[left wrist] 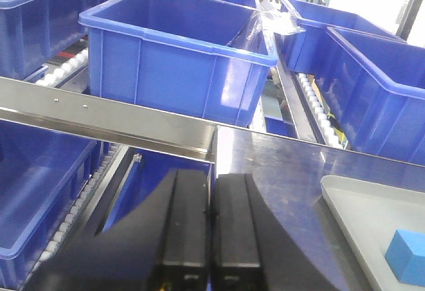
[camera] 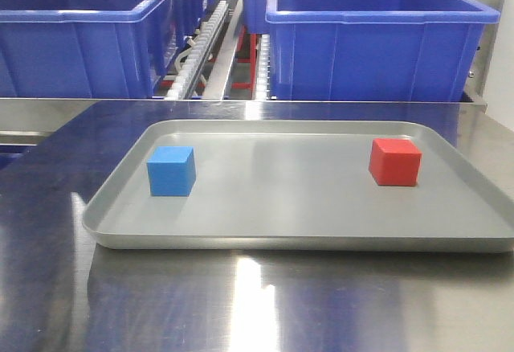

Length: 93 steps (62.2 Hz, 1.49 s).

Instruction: Sort and place red and blue blocks on shelf

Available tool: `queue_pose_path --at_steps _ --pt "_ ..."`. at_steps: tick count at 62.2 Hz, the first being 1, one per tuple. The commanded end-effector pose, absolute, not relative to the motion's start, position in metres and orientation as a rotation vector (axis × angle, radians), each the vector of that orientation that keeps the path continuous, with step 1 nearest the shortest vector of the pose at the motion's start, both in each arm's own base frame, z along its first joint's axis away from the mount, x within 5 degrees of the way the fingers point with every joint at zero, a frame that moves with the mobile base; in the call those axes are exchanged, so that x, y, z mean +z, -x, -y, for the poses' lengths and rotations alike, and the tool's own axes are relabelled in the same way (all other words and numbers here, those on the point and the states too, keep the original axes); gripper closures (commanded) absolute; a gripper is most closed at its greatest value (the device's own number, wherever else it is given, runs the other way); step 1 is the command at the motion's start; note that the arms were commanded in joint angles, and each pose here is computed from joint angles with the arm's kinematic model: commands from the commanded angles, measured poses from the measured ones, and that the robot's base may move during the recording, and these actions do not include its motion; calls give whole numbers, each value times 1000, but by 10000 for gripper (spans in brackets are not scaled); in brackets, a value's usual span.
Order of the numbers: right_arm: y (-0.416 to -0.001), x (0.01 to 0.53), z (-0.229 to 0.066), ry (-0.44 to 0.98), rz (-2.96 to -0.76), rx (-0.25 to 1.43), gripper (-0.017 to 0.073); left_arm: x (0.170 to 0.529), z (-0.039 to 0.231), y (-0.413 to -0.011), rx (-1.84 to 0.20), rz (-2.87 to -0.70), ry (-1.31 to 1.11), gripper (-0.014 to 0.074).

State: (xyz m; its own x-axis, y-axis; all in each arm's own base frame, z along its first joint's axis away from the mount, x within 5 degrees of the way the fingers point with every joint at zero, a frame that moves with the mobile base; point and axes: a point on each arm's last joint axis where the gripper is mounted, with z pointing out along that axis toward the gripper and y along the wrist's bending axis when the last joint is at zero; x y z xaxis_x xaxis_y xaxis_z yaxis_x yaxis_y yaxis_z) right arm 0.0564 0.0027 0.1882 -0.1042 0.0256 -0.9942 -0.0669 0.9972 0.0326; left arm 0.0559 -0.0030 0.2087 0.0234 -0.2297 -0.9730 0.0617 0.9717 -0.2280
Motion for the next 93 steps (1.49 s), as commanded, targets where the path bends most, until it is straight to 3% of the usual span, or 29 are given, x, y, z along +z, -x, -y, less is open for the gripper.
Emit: queue_pose_path --at_steps 1,63,93 --pt "-54 204 -4 52 -1549 74 490 206 3 -55 -243 -1463 132 459" --pt "-54 205 -4 61 -1544 65 490 206 3 -55 -243 -1463 132 459" --pt "-53 218 -7 84 -1394 96 490 206 3 -55 -243 -1463 132 459"
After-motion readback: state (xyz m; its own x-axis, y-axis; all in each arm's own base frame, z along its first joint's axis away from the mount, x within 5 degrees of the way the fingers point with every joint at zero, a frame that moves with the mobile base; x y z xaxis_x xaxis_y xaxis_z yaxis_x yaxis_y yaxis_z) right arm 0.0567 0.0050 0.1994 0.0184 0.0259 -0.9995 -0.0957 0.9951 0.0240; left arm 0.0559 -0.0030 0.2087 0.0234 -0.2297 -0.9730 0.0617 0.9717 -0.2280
